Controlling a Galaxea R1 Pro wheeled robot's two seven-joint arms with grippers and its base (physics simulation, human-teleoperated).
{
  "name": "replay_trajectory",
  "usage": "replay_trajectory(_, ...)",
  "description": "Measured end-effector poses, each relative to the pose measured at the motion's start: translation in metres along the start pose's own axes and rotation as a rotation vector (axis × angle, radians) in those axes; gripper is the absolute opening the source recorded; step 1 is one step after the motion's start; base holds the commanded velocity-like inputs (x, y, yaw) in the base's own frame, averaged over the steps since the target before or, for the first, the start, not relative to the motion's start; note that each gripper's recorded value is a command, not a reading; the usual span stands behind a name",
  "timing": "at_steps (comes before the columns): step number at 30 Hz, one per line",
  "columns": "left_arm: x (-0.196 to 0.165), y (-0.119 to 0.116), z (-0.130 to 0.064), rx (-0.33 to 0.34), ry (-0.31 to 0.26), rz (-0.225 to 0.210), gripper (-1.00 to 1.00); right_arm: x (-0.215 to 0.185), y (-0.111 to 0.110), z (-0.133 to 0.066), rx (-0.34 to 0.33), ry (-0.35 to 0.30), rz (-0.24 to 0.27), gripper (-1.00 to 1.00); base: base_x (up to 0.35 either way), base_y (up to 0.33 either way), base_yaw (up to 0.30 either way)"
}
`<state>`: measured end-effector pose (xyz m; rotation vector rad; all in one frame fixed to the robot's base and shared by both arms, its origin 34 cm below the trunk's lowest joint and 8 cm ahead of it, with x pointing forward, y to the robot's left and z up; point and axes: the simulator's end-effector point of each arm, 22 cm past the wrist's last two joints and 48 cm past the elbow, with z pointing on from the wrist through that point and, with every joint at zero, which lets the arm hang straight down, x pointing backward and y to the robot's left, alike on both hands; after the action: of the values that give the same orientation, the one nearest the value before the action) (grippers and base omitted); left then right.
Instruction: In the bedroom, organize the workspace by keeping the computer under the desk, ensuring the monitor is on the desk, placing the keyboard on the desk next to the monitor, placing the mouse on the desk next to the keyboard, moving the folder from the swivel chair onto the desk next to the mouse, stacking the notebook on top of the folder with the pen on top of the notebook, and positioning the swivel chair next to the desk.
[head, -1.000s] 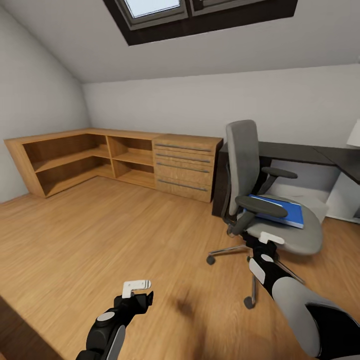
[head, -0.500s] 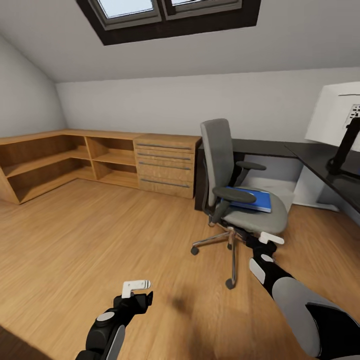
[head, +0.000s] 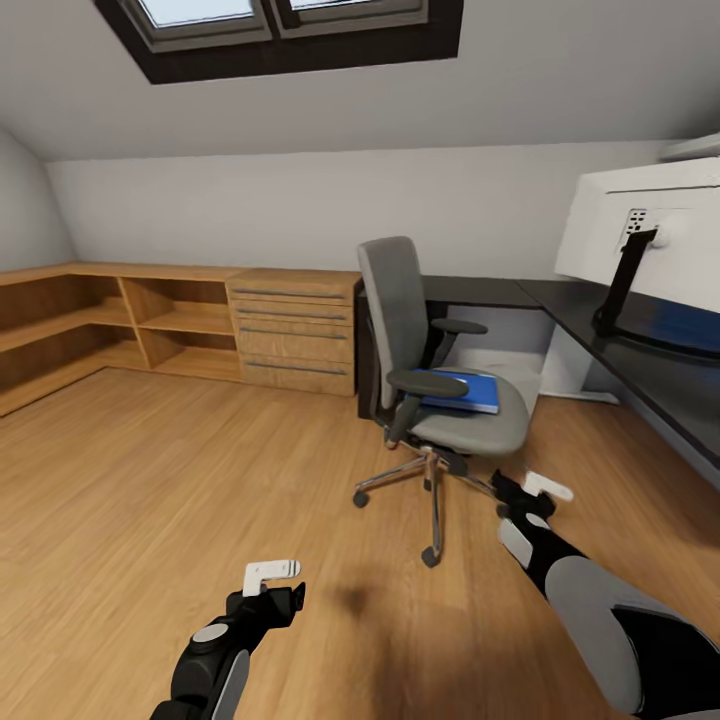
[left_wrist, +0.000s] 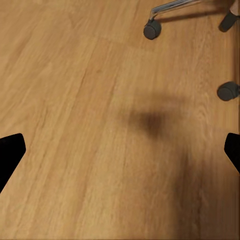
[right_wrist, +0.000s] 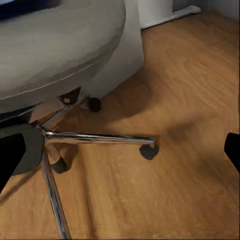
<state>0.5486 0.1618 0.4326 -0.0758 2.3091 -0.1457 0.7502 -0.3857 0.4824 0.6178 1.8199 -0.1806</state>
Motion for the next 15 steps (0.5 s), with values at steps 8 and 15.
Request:
replay_trajectory(8,0.0,0.001,0.0,-0.002,0.0,0.0,1.0,0.014,-0.005,0.0,0.022,0.055,0.231,1.0,0.0,0.0,-0.038)
replay_trajectory(15,-0.001,0.002,0.0,-0.004,-0.001,-0.002,1.0,0.014,-0.03,0.004,0.084,0.073,0.388,1.0,0.0,0.0,-0.004)
